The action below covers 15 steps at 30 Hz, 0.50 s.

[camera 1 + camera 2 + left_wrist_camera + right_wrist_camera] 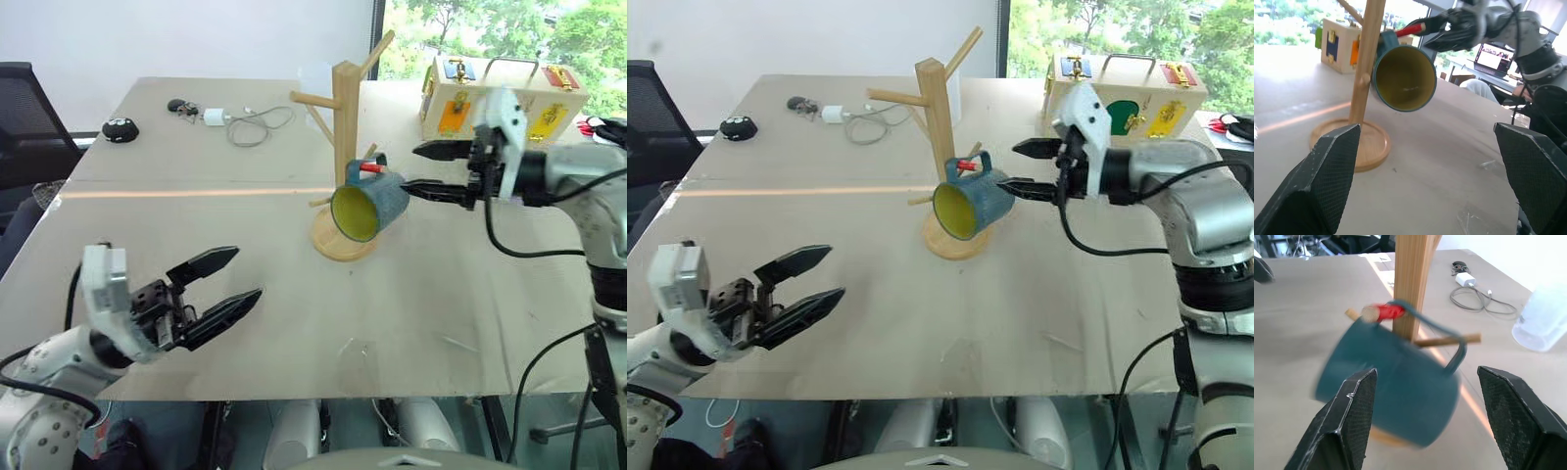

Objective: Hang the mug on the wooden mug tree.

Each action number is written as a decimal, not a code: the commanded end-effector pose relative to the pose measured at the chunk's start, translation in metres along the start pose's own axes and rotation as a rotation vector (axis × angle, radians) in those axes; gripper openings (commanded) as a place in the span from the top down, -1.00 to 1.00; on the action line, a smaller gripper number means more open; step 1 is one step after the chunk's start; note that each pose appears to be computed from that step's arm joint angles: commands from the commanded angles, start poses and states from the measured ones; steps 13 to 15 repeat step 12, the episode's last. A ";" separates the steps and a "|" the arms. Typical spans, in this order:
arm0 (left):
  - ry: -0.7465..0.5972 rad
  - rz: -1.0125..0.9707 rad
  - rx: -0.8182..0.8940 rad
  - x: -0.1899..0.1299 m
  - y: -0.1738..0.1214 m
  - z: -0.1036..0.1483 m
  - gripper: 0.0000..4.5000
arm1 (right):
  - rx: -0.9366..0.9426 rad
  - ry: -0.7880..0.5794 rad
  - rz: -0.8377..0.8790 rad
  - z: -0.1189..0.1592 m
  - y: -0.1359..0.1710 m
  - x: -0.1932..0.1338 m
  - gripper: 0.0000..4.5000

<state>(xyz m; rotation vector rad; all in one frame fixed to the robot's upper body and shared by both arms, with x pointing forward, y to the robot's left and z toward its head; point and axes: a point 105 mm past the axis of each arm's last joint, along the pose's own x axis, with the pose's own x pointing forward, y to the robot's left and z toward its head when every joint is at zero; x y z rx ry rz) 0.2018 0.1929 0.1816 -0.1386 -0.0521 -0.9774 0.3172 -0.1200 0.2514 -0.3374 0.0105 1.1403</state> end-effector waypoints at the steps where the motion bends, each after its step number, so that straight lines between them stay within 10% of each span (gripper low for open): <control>1: 0.078 0.055 0.030 0.002 0.008 -0.009 -1.00 | -0.022 -0.016 -0.090 -0.004 0.006 -0.036 -0.45; 15: 0.261 0.152 0.025 -0.011 0.033 -0.039 -1.00 | 0.097 0.190 -0.379 -0.098 0.057 -0.115 -0.45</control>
